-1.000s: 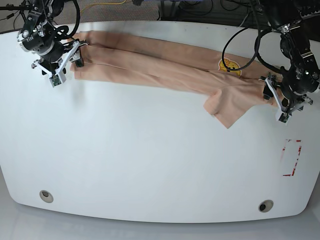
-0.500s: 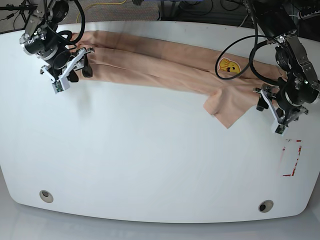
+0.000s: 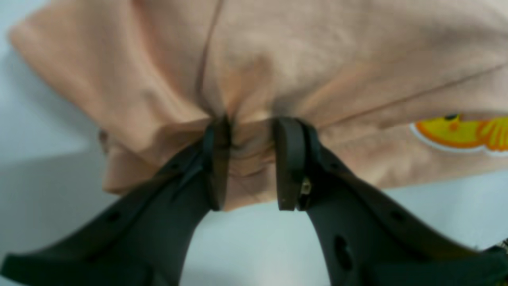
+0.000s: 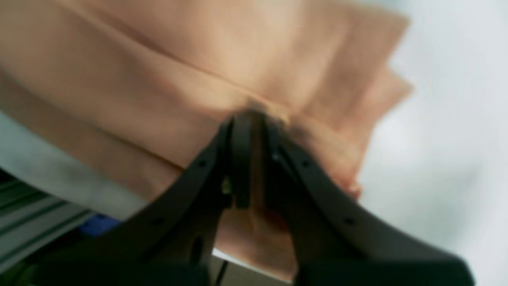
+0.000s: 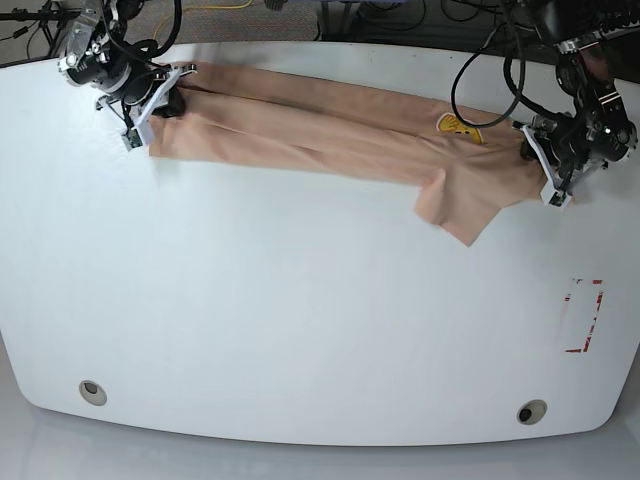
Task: Fold the T-shirt properly
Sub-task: 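Lay the folded hem down, dragging both grippers back across the table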
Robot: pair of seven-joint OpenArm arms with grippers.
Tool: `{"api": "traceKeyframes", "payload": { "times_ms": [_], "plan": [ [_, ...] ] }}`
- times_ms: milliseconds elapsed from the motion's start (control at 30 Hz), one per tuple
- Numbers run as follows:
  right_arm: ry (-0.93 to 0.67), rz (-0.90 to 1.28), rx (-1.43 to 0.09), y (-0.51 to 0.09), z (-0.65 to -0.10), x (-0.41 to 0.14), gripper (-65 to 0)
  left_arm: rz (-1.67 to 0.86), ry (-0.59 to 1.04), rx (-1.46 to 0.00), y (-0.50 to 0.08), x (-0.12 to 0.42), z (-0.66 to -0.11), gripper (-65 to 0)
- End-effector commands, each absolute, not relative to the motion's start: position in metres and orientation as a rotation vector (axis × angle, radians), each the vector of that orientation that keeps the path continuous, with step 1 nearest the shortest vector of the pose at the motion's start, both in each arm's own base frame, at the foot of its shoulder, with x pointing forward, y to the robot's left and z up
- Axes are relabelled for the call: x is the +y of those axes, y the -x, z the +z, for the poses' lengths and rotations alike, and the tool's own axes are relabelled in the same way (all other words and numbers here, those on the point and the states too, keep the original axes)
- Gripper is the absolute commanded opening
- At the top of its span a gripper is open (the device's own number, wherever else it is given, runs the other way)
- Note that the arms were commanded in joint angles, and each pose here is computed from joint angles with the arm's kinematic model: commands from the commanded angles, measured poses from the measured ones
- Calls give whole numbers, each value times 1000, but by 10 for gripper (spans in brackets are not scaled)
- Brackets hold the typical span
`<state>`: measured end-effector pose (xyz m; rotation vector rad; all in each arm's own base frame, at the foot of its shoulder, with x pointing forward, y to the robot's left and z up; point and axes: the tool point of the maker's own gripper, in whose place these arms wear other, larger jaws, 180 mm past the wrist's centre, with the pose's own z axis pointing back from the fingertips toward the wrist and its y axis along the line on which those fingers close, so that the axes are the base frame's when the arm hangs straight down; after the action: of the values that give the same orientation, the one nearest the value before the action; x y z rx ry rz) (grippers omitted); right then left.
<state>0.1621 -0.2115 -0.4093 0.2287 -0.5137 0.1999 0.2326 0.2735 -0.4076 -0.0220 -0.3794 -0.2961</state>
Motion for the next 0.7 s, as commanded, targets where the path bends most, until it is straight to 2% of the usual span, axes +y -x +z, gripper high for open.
{"api": "traceKeyframes", "payload": {
  "times_ms": [0,133,667],
  "plan": [
    [-186,209,-505,-162,-413,-222,-607,-305,8,-393,-233,278,-402,-485],
    [-134,231,-434,-157,-432,-230,-607,-305,10,-383,-228,278,-405,-485],
    [30,249,-421,-209,-458,-276,-607,-291,50,-358,-218,262,-418,-479]
  ]
}}
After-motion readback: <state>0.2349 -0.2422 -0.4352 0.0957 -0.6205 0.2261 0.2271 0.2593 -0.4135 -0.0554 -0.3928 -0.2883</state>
